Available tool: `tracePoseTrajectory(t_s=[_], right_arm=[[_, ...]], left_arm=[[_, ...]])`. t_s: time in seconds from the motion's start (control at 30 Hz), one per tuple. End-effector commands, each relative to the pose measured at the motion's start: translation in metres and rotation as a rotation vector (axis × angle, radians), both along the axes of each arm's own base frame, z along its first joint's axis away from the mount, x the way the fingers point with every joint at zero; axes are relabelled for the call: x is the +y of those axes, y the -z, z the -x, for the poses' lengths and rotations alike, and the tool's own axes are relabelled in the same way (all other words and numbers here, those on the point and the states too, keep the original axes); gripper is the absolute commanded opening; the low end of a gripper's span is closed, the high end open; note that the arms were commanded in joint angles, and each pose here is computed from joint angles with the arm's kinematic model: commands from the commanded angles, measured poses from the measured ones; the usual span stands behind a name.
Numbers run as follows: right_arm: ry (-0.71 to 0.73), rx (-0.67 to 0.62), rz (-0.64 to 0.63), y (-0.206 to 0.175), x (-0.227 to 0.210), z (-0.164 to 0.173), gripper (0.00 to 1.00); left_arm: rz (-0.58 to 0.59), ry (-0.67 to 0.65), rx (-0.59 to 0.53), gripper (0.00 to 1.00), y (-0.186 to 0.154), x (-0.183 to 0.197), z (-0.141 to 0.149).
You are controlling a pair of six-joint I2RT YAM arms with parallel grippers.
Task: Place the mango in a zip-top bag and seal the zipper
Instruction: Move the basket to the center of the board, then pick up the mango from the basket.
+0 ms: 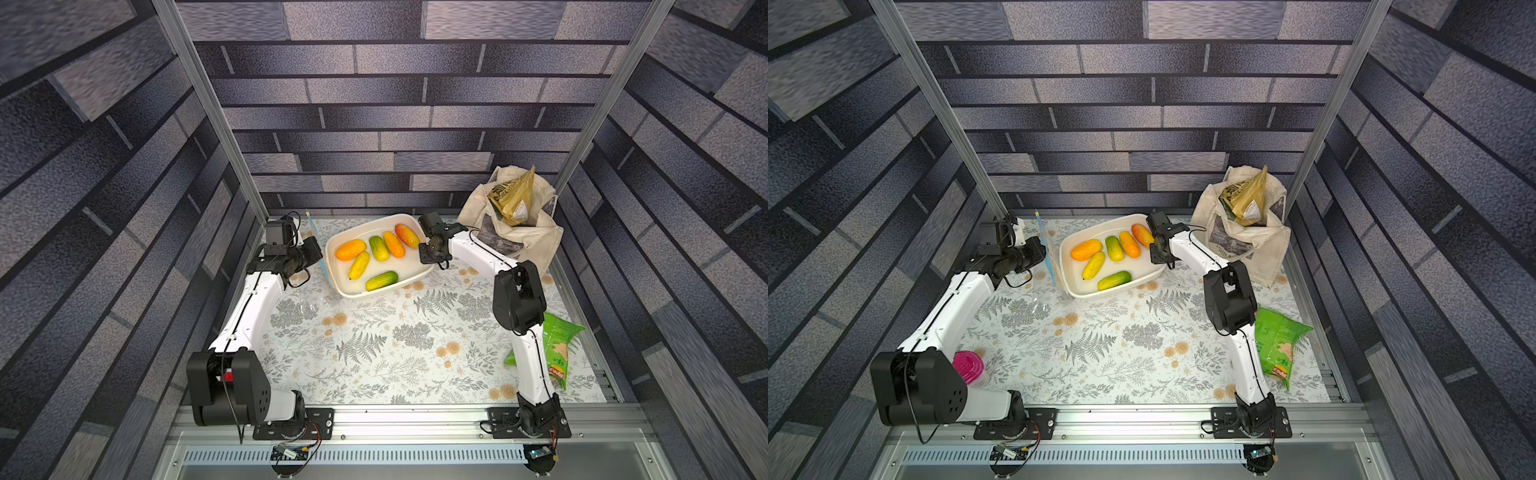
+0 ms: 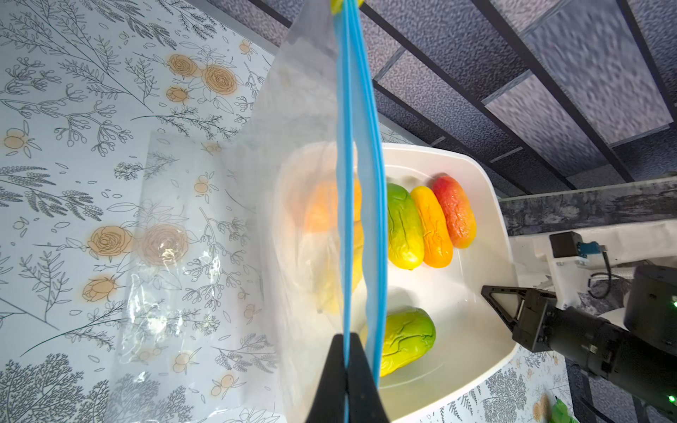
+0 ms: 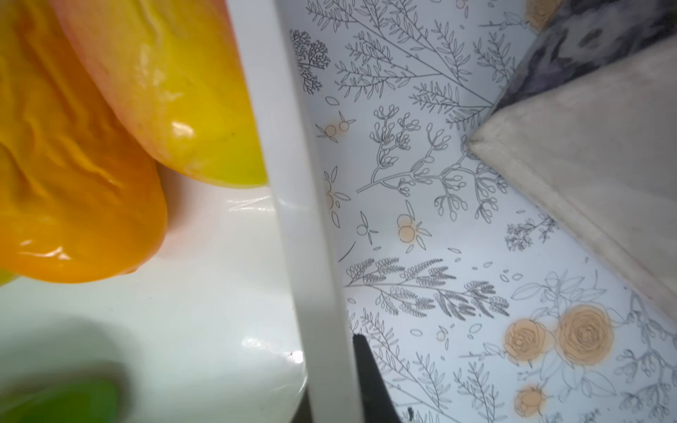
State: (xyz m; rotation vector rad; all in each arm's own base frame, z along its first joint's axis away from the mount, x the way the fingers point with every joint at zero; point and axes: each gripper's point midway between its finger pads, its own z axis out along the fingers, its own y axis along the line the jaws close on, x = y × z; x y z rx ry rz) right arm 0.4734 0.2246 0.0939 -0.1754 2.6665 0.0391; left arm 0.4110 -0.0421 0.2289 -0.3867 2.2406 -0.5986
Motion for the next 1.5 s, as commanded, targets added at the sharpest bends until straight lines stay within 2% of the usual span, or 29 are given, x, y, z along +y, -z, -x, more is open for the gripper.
tracePoseTrajectory(t_s=[0.0,0.2,0.3,0.43,0.57,0.6,0.67,0.8,0.87,1.0,1.13,1.2,1.3,1.47], right_arm=[[0.017,0.052,0.091,0.013,-0.030,0.031,0.00],[0.084,0.130,0.174,0.013,-0.072,0.090,0.03],[0.175,0.158,0.265,0.020,-0.102,0.113,0.04],[0.246,0.206,0.266,0.041,-0.117,0.137,0.05],[0.278,0.209,0.270,0.044,-0.131,0.161,0.07],[0.284,0.203,0.277,0.041,-0.136,0.166,0.09],[0.273,0.187,0.284,0.036,-0.141,0.170,0.31],[0.226,0.157,0.283,0.019,-0.140,0.159,0.63],[0.202,0.133,0.280,0.006,-0.136,0.151,0.69],[0.182,0.024,0.236,-0.038,-0.125,0.125,0.70],[0.058,-0.067,-0.083,-0.068,-0.053,0.092,0.67],[-0.008,-0.065,-0.173,-0.068,-0.013,0.080,0.67],[-0.055,-0.026,-0.173,-0.049,0.026,0.063,0.68],[0.011,0.012,-0.089,-0.005,0.030,0.032,0.70]], left_arm=[[-0.005,0.032,-0.028,0.00,-0.011,-0.002,0.008],[-0.017,0.031,-0.044,0.00,-0.020,0.000,0.010],[-0.001,0.047,-0.055,0.00,-0.024,-0.005,0.009],[0.006,0.074,-0.062,0.00,-0.026,-0.013,0.007],[-0.008,0.109,-0.055,0.00,-0.030,-0.022,0.007],[-0.013,0.113,-0.055,0.00,-0.030,-0.023,0.008],[-0.015,0.126,-0.059,0.00,-0.031,-0.027,0.010],[-0.032,0.164,-0.038,0.00,-0.026,-0.038,0.016],[-0.051,0.168,-0.017,0.00,-0.022,-0.039,0.021],[-0.065,0.234,-0.008,0.00,-0.019,-0.053,0.033],[-0.059,0.365,-0.004,0.00,-0.014,-0.088,0.044],[-0.026,0.411,0.004,0.00,-0.010,-0.103,0.043],[0.036,0.450,0.017,0.00,-0.002,-0.118,0.039],[0.055,0.456,0.047,0.00,0.011,-0.123,0.035]])
